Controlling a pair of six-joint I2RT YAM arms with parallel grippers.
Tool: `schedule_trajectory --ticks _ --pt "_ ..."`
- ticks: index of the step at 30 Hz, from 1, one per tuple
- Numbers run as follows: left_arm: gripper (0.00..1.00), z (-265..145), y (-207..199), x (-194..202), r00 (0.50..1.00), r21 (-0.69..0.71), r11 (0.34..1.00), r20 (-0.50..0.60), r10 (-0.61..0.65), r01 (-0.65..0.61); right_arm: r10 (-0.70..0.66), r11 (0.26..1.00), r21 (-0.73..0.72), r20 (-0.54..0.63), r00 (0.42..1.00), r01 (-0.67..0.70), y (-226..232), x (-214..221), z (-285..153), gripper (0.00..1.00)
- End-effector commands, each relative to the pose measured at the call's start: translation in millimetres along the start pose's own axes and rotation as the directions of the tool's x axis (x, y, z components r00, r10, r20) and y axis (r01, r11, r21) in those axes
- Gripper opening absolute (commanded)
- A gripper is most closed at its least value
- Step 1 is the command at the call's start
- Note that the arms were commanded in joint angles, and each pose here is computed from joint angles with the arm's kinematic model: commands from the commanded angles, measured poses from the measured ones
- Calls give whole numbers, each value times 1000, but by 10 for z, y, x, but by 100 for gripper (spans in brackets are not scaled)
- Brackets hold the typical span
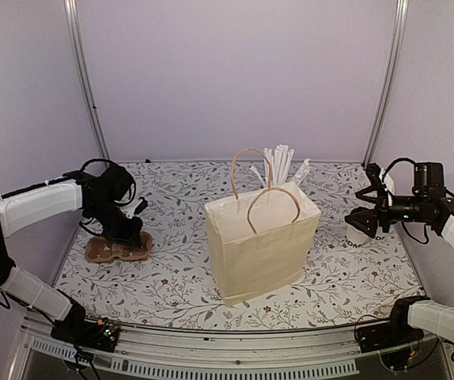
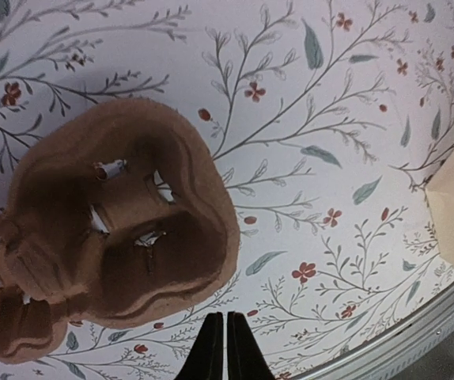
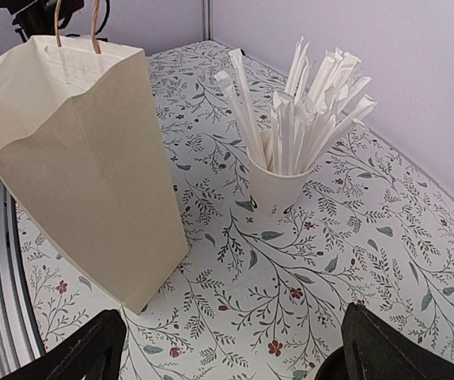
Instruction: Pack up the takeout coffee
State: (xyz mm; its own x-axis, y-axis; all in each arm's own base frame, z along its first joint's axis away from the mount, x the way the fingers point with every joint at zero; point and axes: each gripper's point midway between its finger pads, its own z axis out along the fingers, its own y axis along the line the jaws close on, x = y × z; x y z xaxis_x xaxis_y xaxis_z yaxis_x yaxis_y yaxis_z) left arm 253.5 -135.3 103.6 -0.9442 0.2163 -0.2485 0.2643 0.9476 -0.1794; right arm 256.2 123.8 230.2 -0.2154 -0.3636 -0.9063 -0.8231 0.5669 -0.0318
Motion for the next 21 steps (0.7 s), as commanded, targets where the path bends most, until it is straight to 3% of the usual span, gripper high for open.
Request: schedule_trajectory --ticks 1,12,21 --pt "5 345 -100 266 991 64 997 -127 -43 52 -3 1000 -5 0 1000 3 27 23 8 99" --pt "7 751 -11 10 985 -87 996 -168 -43 29 -9 1000 -14 -6 1000 9 40 36 11 99" --pt "13 907 94 -928 994 -263 960 -84 71 -91 -8 1000 -2 -11 1000 8 18 47 10 99"
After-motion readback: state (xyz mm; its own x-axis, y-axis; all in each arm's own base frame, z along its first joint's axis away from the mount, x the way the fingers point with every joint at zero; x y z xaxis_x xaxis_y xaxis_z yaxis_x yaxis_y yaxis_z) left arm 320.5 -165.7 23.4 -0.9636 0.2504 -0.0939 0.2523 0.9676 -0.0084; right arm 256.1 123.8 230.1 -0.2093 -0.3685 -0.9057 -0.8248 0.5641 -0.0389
